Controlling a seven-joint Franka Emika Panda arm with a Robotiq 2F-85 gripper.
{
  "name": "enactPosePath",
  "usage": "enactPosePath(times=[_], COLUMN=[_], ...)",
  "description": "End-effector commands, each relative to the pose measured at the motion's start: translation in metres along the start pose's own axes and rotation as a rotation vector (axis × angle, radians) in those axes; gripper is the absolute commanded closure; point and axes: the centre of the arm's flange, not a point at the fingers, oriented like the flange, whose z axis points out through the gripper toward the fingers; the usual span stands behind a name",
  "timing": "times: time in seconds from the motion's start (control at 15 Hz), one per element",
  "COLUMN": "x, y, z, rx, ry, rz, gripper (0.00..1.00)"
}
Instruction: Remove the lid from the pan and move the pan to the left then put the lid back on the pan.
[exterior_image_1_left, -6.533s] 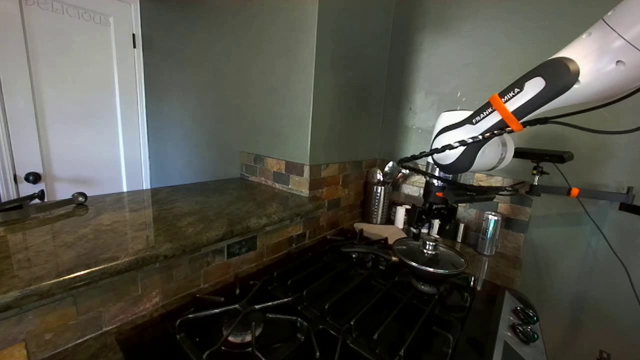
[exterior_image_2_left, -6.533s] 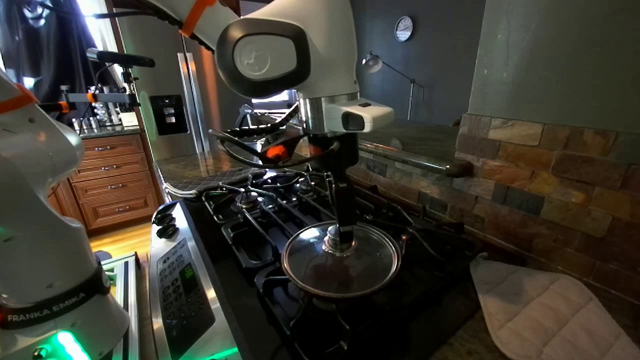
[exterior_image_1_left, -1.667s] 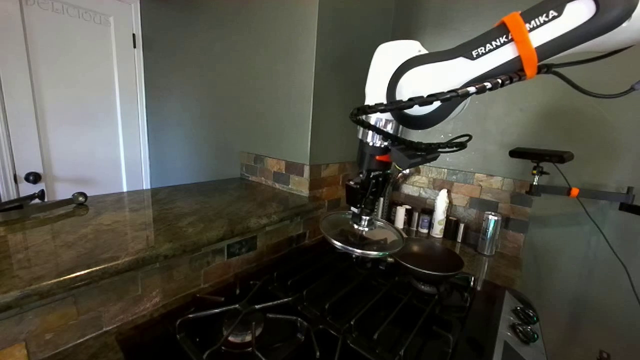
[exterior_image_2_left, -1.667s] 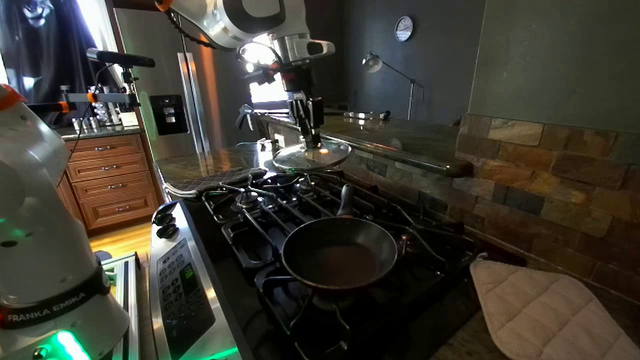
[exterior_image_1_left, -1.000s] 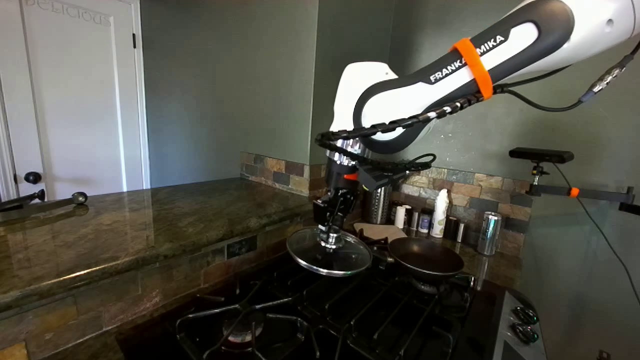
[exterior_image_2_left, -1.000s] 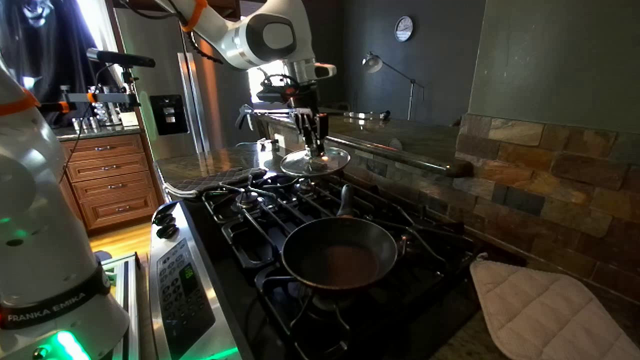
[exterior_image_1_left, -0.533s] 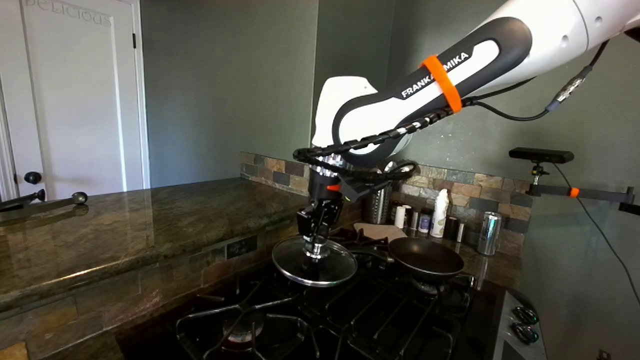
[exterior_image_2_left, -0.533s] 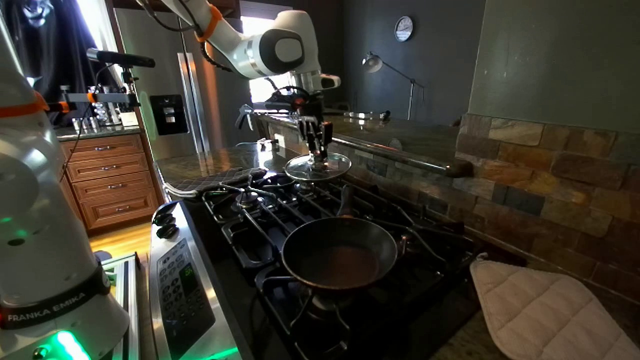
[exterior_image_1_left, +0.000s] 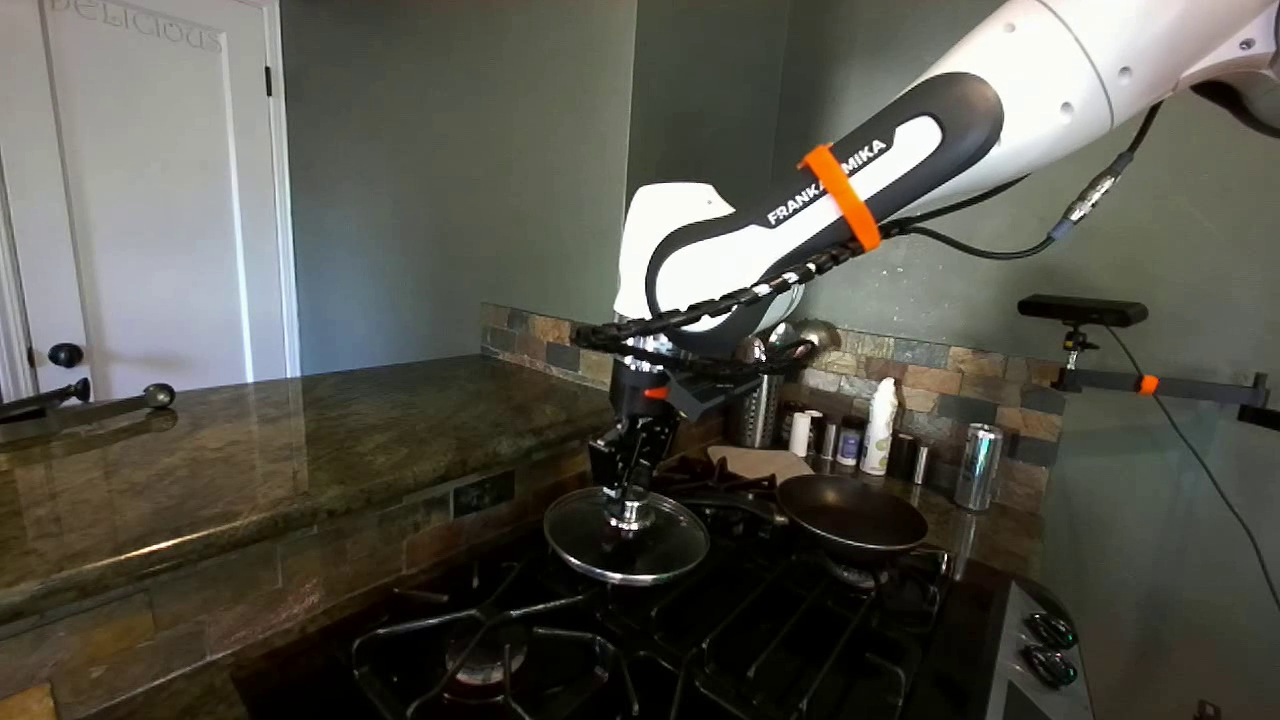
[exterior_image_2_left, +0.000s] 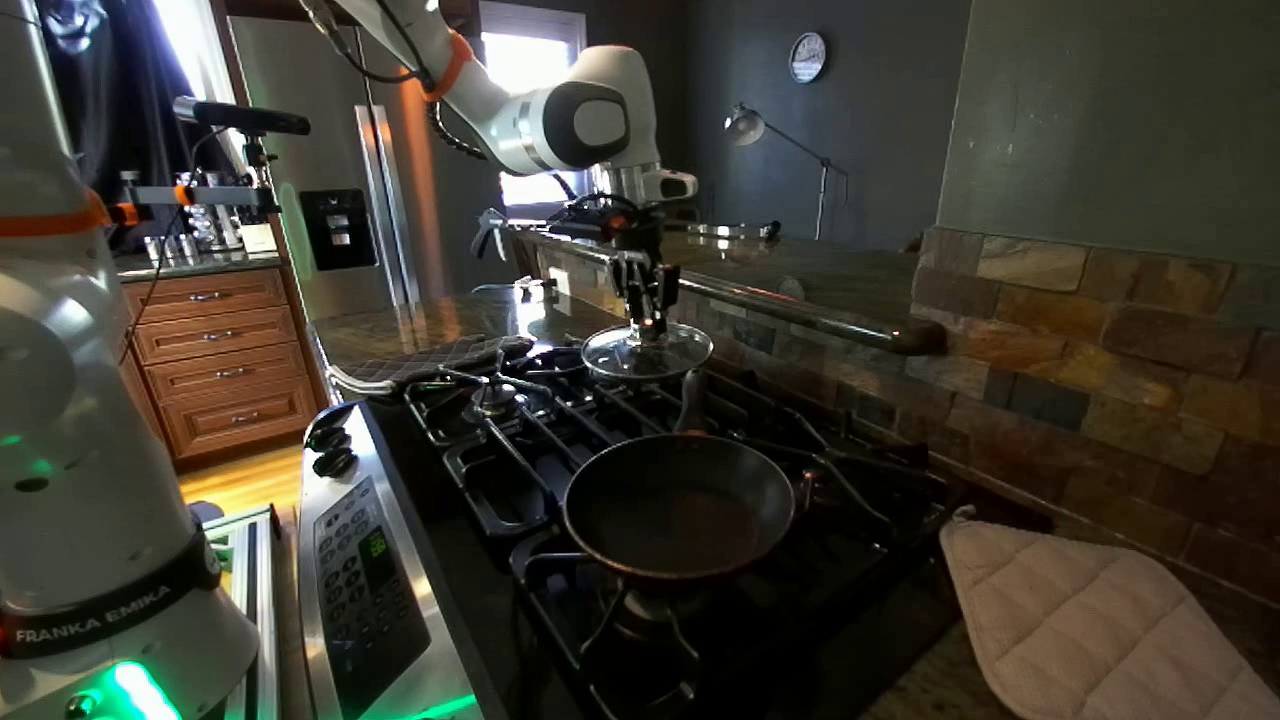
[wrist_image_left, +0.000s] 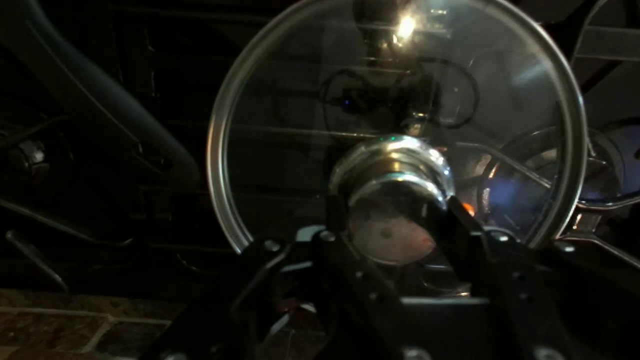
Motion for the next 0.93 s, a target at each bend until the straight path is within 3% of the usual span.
enactPosePath(times=[0.0, 0.87], x=[0.010, 0.012], y=[0.001, 0.019], z=[0.003, 0.029], rx=[0.011, -0.026], ry=[0.012, -0.027], rz=[-0.012, 0.018], gripper=[0.77, 0.77])
